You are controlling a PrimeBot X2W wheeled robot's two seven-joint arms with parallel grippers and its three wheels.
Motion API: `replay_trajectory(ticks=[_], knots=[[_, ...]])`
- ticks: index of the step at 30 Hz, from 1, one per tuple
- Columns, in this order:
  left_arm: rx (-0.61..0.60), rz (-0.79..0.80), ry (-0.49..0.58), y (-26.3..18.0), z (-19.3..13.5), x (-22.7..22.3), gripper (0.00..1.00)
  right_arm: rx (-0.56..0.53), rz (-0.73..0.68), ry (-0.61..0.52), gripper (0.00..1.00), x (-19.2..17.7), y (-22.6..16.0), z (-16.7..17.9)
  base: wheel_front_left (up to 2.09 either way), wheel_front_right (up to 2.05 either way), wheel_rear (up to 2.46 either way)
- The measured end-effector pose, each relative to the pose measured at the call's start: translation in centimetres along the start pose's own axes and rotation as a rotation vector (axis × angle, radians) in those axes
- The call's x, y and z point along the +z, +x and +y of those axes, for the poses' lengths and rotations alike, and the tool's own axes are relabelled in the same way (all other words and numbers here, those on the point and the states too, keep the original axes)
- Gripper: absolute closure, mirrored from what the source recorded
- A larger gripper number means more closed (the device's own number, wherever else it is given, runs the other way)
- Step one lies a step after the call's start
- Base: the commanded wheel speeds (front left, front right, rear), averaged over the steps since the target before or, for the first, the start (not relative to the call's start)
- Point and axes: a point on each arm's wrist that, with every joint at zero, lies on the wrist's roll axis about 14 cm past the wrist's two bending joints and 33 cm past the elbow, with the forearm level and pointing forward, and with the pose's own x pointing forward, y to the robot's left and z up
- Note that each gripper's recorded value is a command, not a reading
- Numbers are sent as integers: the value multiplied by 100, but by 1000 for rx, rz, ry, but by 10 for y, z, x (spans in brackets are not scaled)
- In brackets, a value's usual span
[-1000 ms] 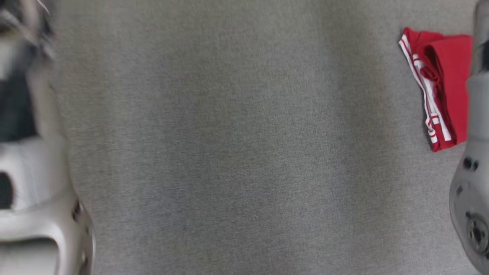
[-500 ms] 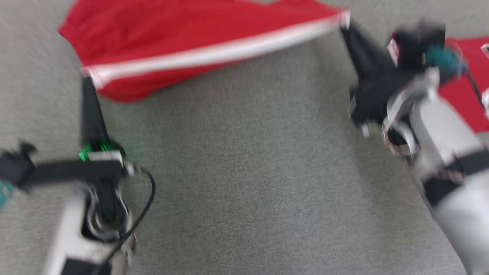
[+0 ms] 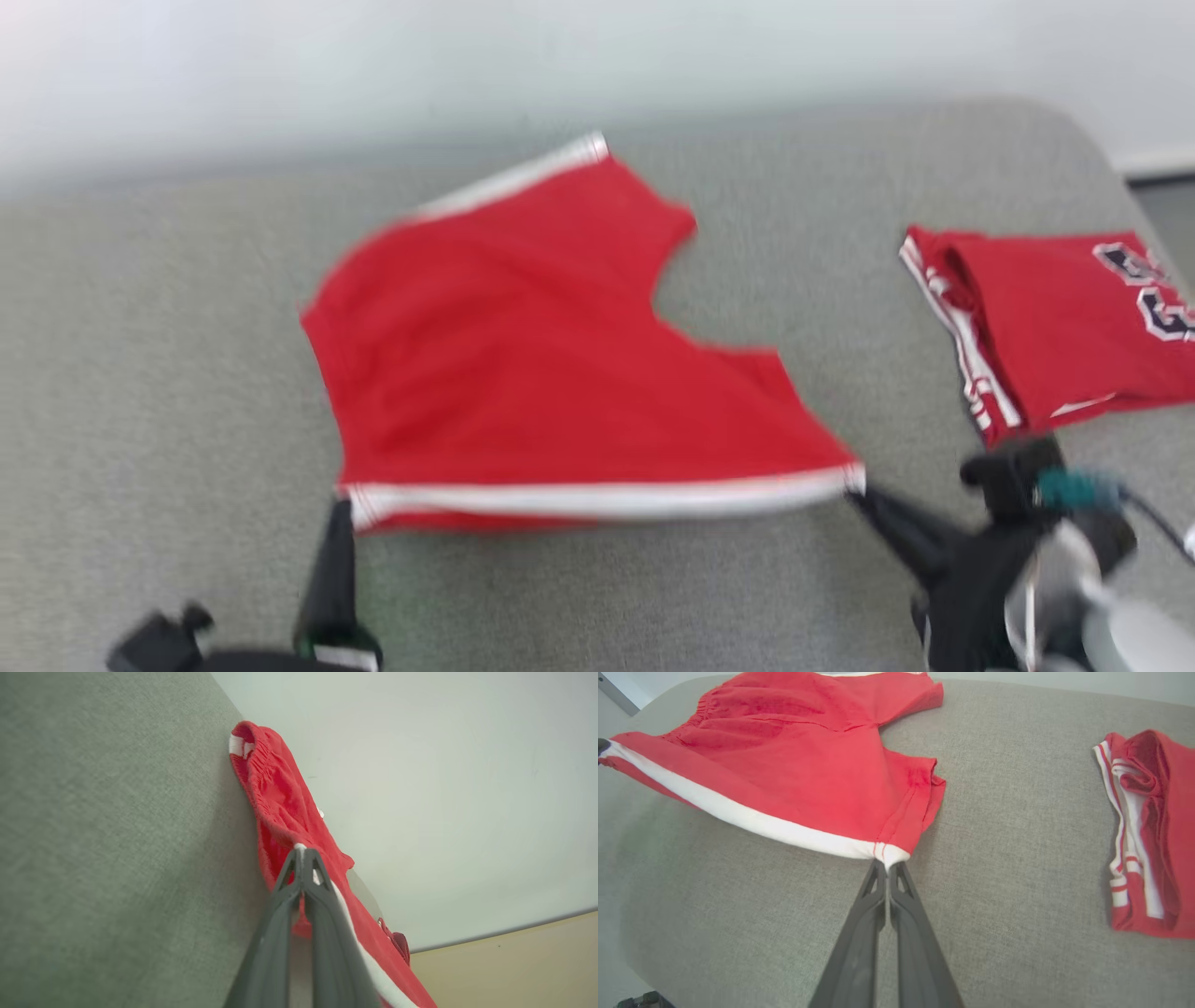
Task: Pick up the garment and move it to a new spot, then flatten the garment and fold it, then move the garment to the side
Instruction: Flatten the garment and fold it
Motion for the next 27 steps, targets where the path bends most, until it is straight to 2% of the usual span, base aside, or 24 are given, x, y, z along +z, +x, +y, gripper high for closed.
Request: replay_trajectory(ticks=[5,12,14,19,24,27], knots=[[14,51,27,-40,3,-8,100,48,89,26,100,-29,-37,30,0,0,0],[67,61,17,-86,15,-15,100,57,168,112,100,-63,-77,52,0,0,0],[64,50,17,-94,14,-13,100,55,125,135,100,-56,-81,56,0,0,0],[47,-3,30,-97,7,-4,100,20,2,95,100,-20,-73,42,0,0,0],[6,-68,38,-77,-10,6,100,-22,-114,59,100,24,-49,20,0,0,0],[-14,-88,58,-55,-22,9,100,-20,-100,21,100,43,-19,10,0,0,0]])
